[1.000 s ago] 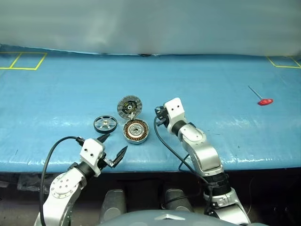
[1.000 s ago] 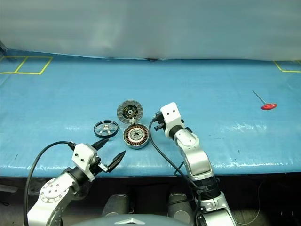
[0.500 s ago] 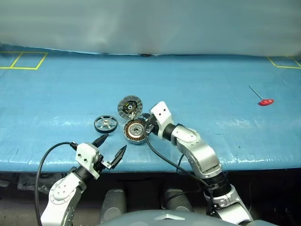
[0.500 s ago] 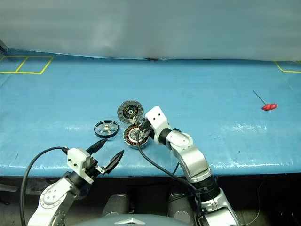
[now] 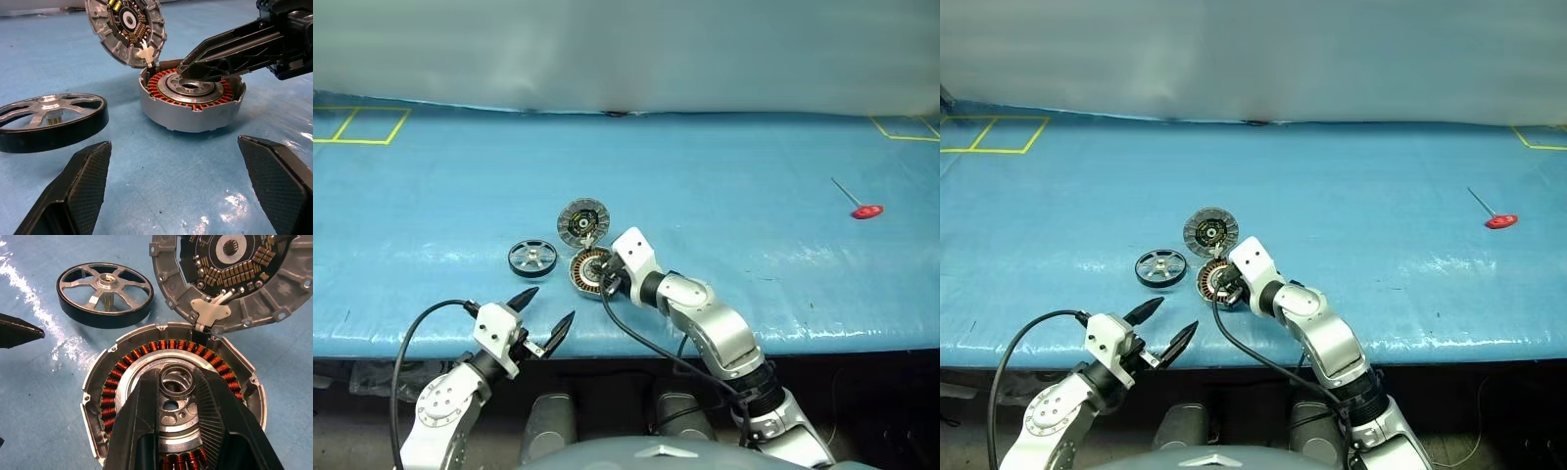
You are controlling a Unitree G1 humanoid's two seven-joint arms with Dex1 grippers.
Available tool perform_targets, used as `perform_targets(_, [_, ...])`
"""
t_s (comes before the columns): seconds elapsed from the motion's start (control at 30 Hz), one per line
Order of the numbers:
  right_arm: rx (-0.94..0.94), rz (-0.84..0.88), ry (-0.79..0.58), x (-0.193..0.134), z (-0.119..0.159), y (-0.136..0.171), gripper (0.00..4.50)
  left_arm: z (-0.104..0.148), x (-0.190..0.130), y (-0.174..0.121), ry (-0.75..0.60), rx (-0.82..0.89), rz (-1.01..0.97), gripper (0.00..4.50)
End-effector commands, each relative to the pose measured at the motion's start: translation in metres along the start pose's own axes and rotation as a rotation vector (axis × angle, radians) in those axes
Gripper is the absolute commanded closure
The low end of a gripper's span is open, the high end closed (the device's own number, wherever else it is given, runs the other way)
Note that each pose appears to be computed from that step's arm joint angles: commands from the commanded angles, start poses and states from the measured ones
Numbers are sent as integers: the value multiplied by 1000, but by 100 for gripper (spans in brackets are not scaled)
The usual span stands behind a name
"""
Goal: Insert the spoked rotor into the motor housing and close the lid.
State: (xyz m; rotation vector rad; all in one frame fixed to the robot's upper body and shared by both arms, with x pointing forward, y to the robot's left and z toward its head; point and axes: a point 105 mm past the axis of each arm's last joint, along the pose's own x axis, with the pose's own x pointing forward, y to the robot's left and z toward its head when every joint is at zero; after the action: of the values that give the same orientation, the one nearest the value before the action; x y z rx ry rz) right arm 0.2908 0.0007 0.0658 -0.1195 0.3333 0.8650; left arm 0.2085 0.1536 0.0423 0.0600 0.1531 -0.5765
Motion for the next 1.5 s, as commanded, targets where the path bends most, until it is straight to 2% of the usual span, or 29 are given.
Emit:
perform_targets(0.03, [-1, 8, -28, 1, 7, 4, 380, 5, 0, -1, -15, 7, -5, 0])
perform_targets(0.7, [-2, 48, -3, 0, 0, 12, 380, 5, 2, -3, 1, 0, -11, 0])
perform_targets(1.5, [-10, 19, -4, -1, 0, 5, 380, 4, 2, -1, 5, -1, -6, 0])
